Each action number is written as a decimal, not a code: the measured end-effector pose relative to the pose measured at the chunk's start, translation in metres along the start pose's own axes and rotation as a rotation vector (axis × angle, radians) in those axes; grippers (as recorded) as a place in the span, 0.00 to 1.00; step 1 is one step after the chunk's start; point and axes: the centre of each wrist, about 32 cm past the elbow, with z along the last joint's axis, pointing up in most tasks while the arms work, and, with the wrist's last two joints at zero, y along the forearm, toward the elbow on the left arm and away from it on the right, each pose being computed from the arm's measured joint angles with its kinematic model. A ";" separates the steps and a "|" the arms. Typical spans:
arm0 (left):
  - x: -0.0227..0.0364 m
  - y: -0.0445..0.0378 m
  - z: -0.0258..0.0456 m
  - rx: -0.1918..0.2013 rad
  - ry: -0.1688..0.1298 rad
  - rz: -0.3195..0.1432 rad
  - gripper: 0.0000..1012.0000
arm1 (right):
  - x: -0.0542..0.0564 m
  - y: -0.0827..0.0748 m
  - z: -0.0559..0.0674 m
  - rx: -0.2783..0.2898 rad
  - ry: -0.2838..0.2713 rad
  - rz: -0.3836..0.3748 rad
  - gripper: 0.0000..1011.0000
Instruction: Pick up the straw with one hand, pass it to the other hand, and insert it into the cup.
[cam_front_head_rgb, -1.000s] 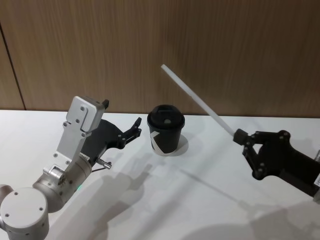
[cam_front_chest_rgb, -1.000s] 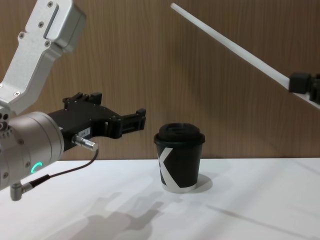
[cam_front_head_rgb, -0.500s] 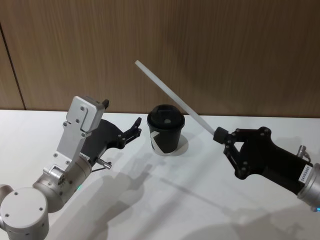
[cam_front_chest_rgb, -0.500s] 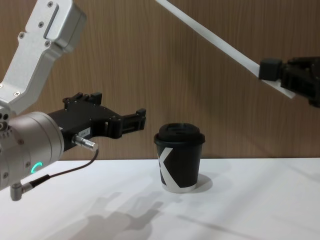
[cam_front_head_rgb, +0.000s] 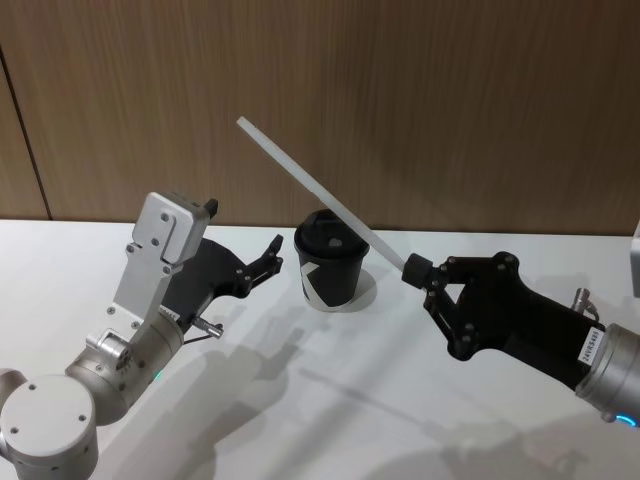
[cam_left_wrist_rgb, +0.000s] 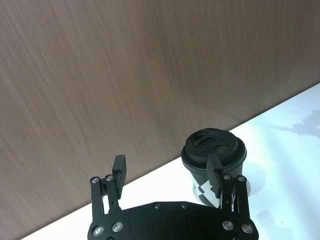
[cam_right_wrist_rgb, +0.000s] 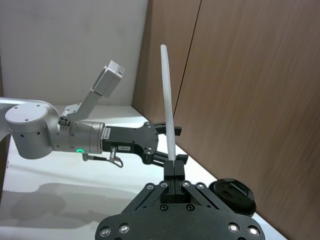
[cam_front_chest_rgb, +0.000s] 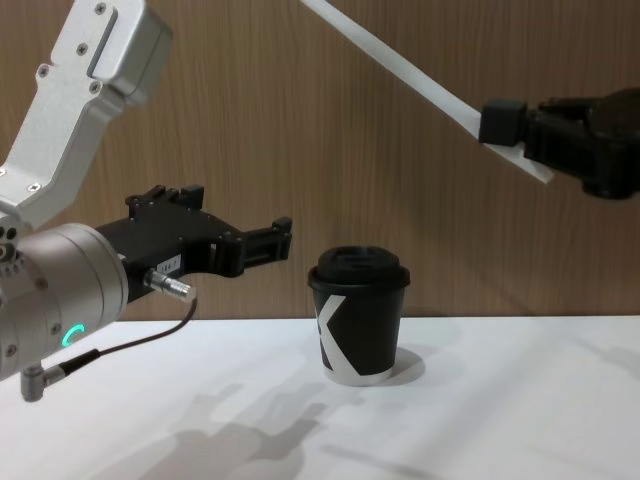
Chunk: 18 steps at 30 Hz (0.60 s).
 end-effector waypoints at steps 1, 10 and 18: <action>0.0000 0.0000 0.0000 0.000 0.000 0.000 0.99 | 0.000 0.001 0.000 0.002 0.001 0.003 0.00; 0.0000 0.0000 0.0000 0.003 0.000 -0.001 0.99 | -0.002 0.004 0.001 0.006 0.007 0.013 0.00; 0.0032 0.0009 0.0043 0.005 0.006 -0.033 0.99 | -0.003 0.005 0.002 0.008 0.009 0.019 0.00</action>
